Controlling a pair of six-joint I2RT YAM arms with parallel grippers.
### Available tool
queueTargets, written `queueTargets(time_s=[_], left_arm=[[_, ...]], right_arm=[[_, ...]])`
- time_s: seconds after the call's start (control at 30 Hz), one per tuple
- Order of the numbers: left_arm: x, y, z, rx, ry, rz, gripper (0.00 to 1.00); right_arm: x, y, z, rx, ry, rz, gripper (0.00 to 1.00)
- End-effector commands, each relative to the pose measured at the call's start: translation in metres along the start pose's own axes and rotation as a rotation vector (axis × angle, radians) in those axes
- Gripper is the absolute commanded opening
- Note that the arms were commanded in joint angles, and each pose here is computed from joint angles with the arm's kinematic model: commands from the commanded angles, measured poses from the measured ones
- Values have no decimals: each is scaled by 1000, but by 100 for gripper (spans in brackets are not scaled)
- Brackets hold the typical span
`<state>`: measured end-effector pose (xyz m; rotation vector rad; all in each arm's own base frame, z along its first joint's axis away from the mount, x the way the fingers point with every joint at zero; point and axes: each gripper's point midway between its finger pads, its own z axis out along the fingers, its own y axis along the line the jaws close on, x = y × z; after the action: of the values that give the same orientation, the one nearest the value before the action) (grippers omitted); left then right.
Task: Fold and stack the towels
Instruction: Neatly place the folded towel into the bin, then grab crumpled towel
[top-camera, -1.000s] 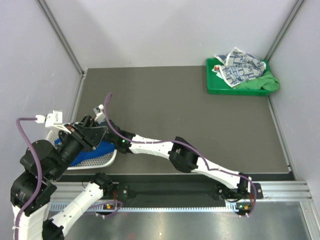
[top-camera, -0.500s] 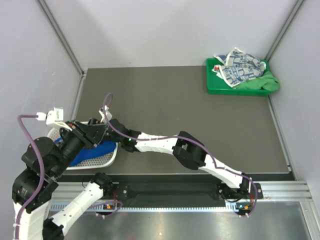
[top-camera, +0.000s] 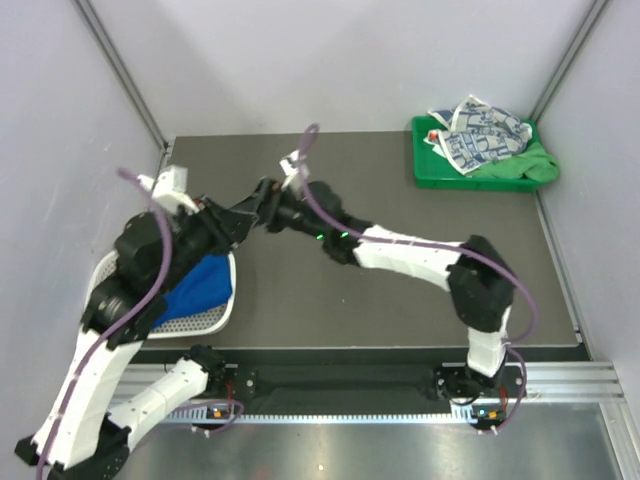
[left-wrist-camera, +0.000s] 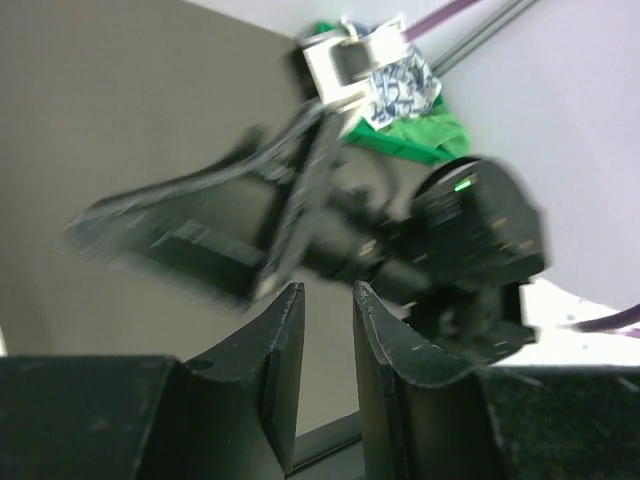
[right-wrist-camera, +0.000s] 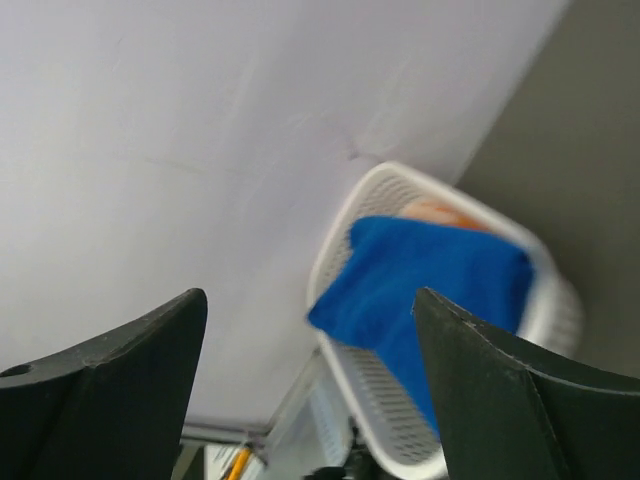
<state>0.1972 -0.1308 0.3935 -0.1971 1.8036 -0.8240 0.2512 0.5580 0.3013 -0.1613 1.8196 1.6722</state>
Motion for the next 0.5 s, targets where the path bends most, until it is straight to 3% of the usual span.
queueTargets(time_s=[0.0,0.07,0.17,0.3,0.33,0.4,0.47], left_arm=[[7,-17,47,85,35,9,31],[28,-9,74,65,112,15,31],[48,1,107,44,154,20,31],[74,18,142,11,205,15,31],[80,21,149,11,217,14,31],[99,31,166,-15,278,11,30],[111,38,181,-33,320,25,31]], right_arm=[[-80,-41,-53,127,-127,-90,84],[-132,-77,-94,261,-199,-171,94],[-200,-140,-158,547,-268,-223,95],[-293,-201,-244,821,-368,-294,88],[-313,-240,-279,950,-387,-265,86],[-356,-252,-305,1025,-421,-302,84],[-379,-318,-337,1171,-388,-262,82]])
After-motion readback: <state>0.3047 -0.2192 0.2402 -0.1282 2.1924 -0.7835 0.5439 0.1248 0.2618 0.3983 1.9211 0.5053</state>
